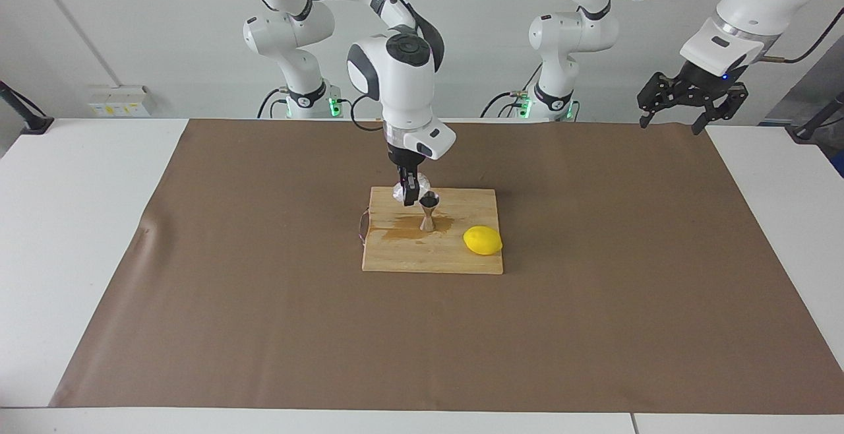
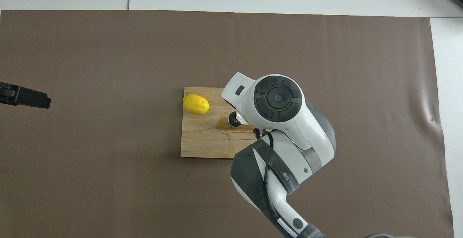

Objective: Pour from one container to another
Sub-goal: 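Carry the white cup with the right gripper away from the board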

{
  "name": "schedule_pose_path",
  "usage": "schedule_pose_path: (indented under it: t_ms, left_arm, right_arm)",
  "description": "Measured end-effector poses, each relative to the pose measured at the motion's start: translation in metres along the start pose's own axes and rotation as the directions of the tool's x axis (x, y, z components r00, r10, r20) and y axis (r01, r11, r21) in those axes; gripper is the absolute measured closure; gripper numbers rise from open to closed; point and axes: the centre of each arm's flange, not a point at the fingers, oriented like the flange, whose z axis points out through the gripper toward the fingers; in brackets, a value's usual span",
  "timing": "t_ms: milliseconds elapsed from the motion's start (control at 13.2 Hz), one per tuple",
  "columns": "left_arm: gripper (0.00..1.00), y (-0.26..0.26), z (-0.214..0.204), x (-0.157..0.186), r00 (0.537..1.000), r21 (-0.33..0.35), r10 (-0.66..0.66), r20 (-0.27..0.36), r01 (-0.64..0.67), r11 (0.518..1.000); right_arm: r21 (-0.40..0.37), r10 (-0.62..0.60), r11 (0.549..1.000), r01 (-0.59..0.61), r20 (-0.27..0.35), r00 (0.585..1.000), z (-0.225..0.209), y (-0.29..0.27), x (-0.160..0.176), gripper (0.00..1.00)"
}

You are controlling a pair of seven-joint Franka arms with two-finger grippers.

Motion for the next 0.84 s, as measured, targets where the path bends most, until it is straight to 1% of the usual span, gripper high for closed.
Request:
schedule_pose_path:
  t_ms: [152,304,532,608,837]
  left_arm:
    - [0.0,0.0,0.0,0.0,1.0,0.0,0.0,-0.001,0.0,1.0]
    - [0.0,0.0,0.0,0.0,1.0,0.0,0.0,-0.002,0.0,1.0]
    - [0.0,0.001,0.0,0.001,1.0,0.001,0.005,-0.008,-0.005,1.0]
    - [0.0,0.001,0.0,0.002,1.0,0.004,0.008,-0.01,-0.008,1.0]
    - [0.0,0.002,0.001,0.003,1.0,0.02,0.017,-0.008,-0.016,1.0]
  right_arm:
    - [0.022,0.011,1.0,-0.01,-0.062,0.998,-0.006,0.005,-0.027,0.49]
    - [0.047,0.028,0.999,-0.021,-0.143,0.989,-0.009,0.009,-0.068,0.49]
    - [0.072,0.05,0.997,-0.031,-0.271,0.961,0.0,0.011,-0.141,0.49]
    - [0.073,0.059,0.997,-0.039,-0.307,0.95,0.006,0.011,-0.171,0.49]
    - [0.082,0.097,0.994,-0.07,-0.39,0.916,0.03,0.001,-0.245,0.49]
